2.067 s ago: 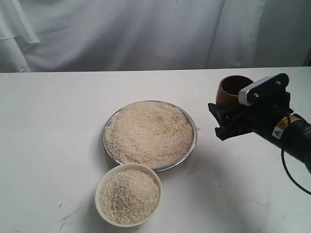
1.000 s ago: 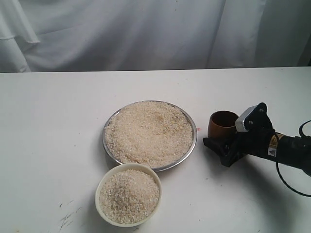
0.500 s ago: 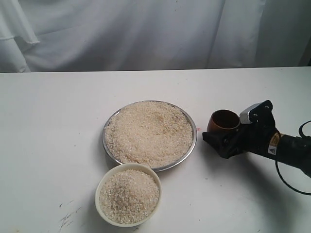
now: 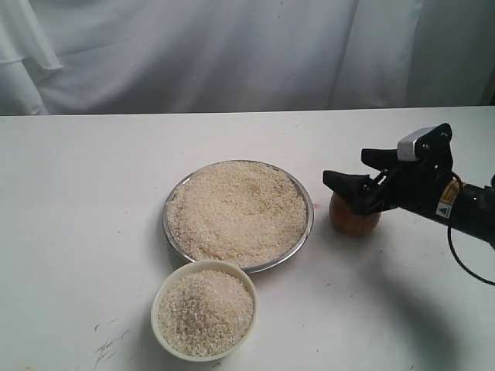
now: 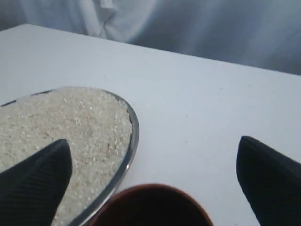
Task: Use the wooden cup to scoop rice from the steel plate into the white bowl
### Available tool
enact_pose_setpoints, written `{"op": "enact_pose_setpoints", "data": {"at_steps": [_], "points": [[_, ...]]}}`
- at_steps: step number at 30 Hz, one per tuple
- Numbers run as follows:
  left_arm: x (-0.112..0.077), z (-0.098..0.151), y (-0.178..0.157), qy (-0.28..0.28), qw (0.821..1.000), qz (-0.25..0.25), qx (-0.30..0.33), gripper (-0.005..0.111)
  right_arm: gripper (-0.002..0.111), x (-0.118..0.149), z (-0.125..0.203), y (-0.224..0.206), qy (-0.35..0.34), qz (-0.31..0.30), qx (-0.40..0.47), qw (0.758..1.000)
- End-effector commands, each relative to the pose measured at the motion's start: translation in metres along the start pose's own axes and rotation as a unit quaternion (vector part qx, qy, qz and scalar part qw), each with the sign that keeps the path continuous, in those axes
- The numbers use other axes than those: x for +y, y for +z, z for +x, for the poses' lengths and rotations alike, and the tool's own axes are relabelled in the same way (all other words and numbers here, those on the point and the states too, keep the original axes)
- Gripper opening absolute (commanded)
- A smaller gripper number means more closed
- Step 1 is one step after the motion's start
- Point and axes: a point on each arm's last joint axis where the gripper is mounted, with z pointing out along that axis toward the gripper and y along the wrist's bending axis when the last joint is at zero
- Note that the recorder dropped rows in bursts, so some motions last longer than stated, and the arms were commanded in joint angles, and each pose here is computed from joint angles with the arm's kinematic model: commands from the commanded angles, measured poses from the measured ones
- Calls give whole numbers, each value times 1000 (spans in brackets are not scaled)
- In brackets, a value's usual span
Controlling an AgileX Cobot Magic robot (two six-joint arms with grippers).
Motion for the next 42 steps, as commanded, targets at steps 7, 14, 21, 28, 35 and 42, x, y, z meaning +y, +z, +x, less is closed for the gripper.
{"op": "enact_pose_setpoints", "data": {"at_steps": [7, 14, 21, 28, 35, 42], "points": [[0, 1, 0, -2, 1000, 1, -3, 0, 76, 11, -92, -33, -3, 48, -47, 998], [0, 1, 0, -2, 1000, 1, -3, 0, 31, 24, -149, -75, 69, 140, -56, 986], [0, 1, 0, -2, 1000, 1, -3, 0, 0, 40, -169, -113, 100, 215, -41, 971], [0, 1, 0, -2, 1000, 1, -3, 0, 0, 63, -174, -145, 108, 241, -66, 962], [0, 1, 0, -2, 1000, 1, -3, 0, 0, 91, -189, -177, 76, 238, -125, 960], [0, 1, 0, -2, 1000, 1, -3, 0, 0, 112, -204, -206, 65, 246, -175, 951]]}}
